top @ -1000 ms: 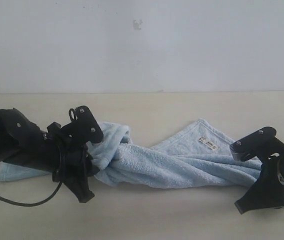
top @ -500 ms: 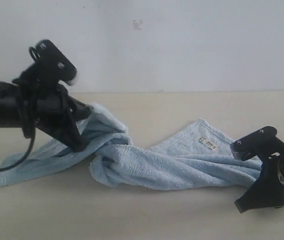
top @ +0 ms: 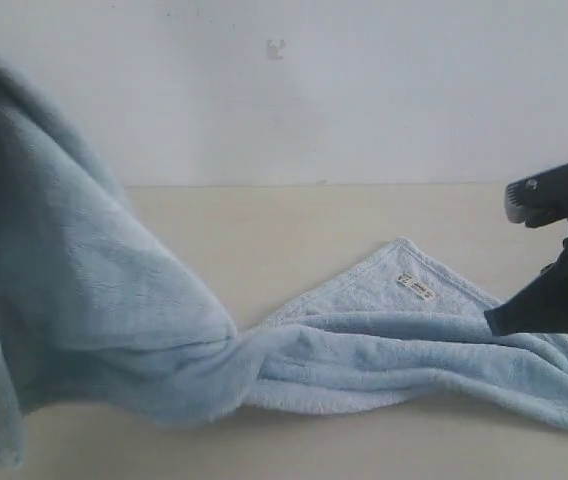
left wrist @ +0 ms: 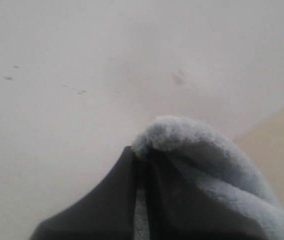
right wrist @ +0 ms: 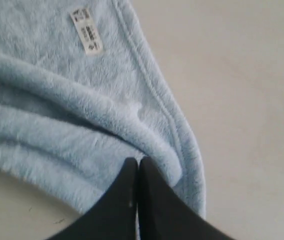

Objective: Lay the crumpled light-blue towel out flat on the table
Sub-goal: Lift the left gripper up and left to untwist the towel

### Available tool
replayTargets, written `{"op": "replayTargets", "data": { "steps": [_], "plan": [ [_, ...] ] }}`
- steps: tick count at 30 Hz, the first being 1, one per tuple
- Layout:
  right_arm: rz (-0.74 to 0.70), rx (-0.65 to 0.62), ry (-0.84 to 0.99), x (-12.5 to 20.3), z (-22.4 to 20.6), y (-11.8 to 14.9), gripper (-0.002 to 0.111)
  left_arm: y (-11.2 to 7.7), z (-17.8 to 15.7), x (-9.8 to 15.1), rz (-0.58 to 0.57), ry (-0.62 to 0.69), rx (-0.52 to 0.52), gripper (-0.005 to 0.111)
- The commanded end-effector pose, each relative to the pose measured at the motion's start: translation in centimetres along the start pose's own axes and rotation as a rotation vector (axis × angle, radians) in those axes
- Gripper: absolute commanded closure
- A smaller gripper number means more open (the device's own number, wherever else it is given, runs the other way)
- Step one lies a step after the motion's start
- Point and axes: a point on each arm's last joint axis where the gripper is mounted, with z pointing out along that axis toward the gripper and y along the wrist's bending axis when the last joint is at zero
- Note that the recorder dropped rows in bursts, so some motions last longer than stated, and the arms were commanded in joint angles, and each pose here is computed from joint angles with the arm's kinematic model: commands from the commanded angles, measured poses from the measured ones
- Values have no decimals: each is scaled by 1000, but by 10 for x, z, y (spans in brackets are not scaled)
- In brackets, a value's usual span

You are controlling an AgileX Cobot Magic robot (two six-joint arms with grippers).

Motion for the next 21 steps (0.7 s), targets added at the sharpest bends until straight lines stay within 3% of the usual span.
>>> {"op": "replayTargets", "data": {
  "steps": [1,4,6,10,13,18,21],
  "plan": [
    [-93,65,40,3,-12,-9,109,17,-24,7,-84,-51,-187,103],
    [-91,98,132,11,-12,-12,109,20,-29,11,-108,-53,-219,103],
    [-71,71,149,13,-12,-10,109,16,-28,14,-99,-37,-186,103],
    [-44,-2,224,20,-10,-2,109,8,-18,22,1,29,-136,103],
    [-64,-26,358,30,-1,1,109,1,-5,34,53,118,-117,103],
    [-96,-87,521,34,16,10,109,-13,22,66,252,325,-88,103],
    [-58,-71,536,34,22,2,109,-20,32,83,264,426,-77,101]
  ]
}}
